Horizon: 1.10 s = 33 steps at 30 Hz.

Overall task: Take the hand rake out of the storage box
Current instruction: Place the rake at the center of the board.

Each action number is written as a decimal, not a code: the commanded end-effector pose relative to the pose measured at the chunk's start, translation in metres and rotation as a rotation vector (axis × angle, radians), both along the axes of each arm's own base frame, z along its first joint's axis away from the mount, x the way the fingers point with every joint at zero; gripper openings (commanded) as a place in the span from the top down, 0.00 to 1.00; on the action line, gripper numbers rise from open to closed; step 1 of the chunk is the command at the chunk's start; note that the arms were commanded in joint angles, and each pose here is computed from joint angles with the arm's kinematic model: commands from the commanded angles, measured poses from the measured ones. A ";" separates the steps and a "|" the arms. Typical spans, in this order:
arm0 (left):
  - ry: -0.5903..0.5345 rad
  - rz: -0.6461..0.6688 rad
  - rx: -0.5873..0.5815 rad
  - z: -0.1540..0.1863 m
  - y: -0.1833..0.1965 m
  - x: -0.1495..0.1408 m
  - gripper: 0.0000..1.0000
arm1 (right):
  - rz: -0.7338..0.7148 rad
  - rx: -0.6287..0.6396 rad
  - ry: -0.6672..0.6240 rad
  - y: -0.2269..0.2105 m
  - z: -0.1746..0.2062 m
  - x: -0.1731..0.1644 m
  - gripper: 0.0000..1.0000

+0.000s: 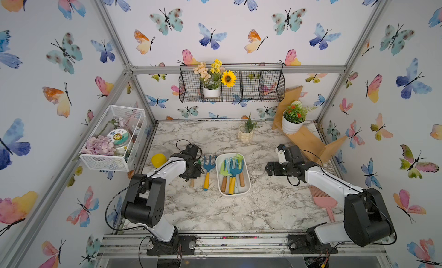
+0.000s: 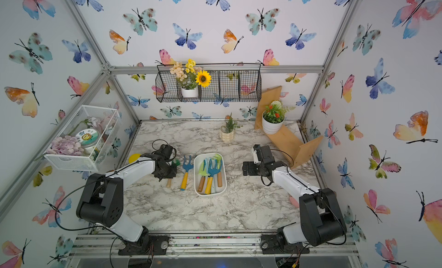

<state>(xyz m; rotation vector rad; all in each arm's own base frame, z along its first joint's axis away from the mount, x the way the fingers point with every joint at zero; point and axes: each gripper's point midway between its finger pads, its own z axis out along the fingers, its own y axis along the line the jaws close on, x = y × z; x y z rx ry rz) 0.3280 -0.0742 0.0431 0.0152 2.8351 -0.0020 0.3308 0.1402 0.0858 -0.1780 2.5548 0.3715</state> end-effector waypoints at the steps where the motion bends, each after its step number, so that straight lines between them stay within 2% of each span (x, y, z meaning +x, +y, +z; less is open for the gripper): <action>1: -0.032 0.012 0.026 -0.004 0.005 0.011 0.84 | 0.017 0.026 -0.005 0.007 0.002 0.001 0.02; 13: 0.006 0.022 0.076 -0.027 0.012 0.011 0.84 | 0.018 0.026 0.003 0.007 0.000 0.000 0.02; 21: 0.021 0.048 0.092 -0.030 0.016 0.004 0.71 | 0.020 0.023 0.006 0.007 0.000 -0.002 0.02; 27: 0.002 0.070 0.103 -0.014 0.020 0.004 0.64 | 0.029 0.026 0.010 0.008 0.001 -0.003 0.02; 33: -0.029 0.106 0.111 0.024 0.021 0.007 0.60 | 0.032 0.019 0.008 0.006 0.004 -0.005 0.02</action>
